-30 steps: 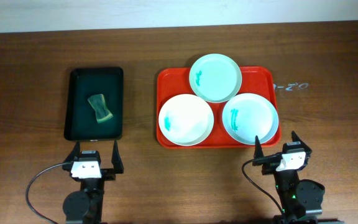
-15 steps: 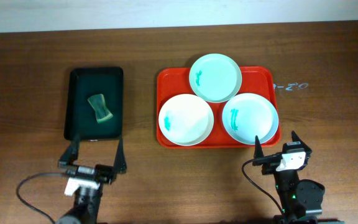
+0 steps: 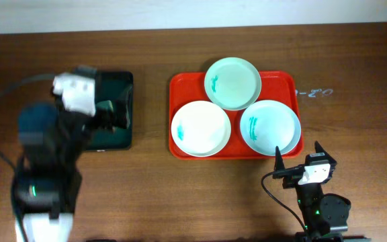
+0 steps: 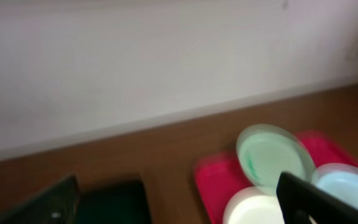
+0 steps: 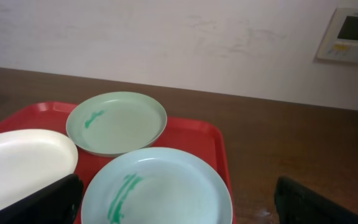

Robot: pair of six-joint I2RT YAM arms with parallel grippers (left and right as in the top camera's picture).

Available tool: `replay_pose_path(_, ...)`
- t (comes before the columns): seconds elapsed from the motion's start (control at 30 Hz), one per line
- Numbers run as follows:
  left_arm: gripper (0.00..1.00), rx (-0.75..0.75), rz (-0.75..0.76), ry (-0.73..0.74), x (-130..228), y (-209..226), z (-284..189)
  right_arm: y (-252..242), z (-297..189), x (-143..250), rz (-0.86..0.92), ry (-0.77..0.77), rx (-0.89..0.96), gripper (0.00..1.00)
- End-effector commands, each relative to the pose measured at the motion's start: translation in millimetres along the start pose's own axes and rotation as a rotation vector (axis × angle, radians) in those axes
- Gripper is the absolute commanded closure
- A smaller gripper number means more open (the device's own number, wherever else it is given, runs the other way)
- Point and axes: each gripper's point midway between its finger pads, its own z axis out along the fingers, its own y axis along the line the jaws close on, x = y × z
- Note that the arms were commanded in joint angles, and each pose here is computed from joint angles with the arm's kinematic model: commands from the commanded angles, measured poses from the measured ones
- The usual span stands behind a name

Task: Clean dirty plates on tray and stack at the side
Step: 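Reach the left gripper into the green tray and grasp the sponge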

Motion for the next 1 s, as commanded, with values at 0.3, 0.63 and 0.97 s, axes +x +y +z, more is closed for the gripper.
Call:
replay_pose_path(0.3, 0.01, -0.631, -0.622, 0.681, 195, 167, 132, 0, 0, 3, -0.004, 0.004, 0.005, 0.02)
replay_pose_path(0.63, 0.55, -0.470, -0.705, 0.946, 316, 140, 177, 0, 0, 3, -0.004, 0.004, 0.005, 0.02)
replay_pose_path(0.97, 0.01, -0.470, -0.750, 1.211, 292, 115, 126, 0, 0, 3, -0.004, 0.004, 0.005, 0.02)
